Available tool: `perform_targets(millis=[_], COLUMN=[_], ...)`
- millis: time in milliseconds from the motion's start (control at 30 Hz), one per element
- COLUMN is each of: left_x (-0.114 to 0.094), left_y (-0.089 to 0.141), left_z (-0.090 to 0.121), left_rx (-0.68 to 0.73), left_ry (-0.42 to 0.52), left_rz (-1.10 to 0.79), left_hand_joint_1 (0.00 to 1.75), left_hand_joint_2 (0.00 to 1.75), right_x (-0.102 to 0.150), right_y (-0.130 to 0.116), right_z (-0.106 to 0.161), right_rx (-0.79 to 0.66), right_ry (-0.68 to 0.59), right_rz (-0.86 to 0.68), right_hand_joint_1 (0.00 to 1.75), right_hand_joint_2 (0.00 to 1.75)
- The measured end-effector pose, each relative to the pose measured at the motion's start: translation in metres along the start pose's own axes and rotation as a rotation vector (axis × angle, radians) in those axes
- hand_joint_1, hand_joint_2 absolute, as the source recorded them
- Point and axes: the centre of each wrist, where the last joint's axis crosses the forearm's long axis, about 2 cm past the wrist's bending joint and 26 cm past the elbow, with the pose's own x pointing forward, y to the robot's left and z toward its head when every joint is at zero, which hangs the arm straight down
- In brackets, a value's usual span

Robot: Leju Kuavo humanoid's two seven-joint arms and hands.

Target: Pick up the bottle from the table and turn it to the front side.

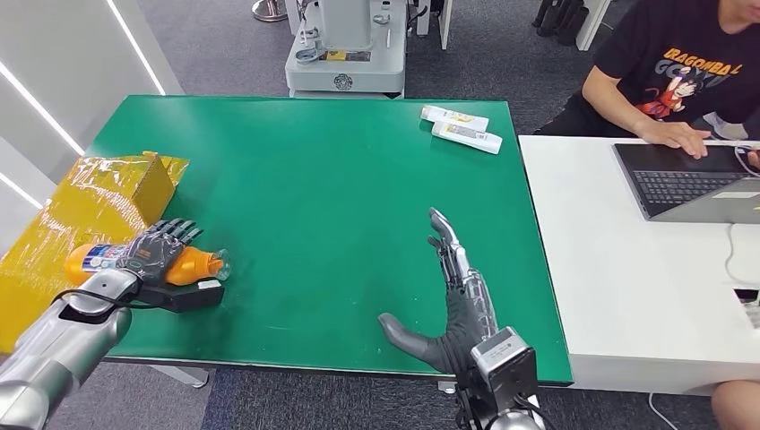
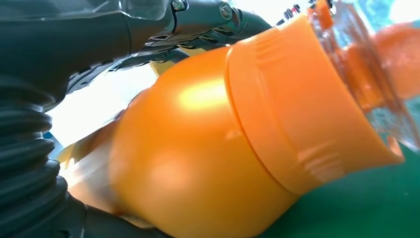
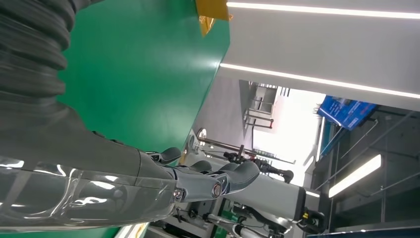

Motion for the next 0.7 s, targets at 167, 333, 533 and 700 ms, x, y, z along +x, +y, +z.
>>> perform_targets(millis=[167, 333, 533, 700], left_x=[0.000, 0.004, -0.006, -0.019], left_y=[-0.003, -0.002, 0.042, 0.069], left_z=[0.002, 0.005, 0.017, 0.029], left_rx=[0.014, 0.181, 0.426, 0.494], left_ry=[0.007, -0.021, -0.016, -0.066], left_rz=[0.008, 0.090, 0.200, 0.216], left_hand_joint_1=[0.00, 0.00, 0.00, 0.00], left_hand_joint_2=[1.75, 1.75, 1.75, 1.75], right_x=[0.000, 0.000, -0.001, 0.000], right_y=[0.000, 0.000, 0.000, -0.002], right_z=[0.000, 0.001, 0.005, 0.010], right_rx=[0.002, -0.010, -0.035, -0.066], right_ry=[-0.003, -0.003, -0.008, -0.014], right_rz=[-0.004, 0.001, 0.009, 0.020], right_hand_joint_1=[0.00, 0.00, 0.00, 0.00], right_hand_joint_2=[1.75, 1.75, 1.75, 1.75])
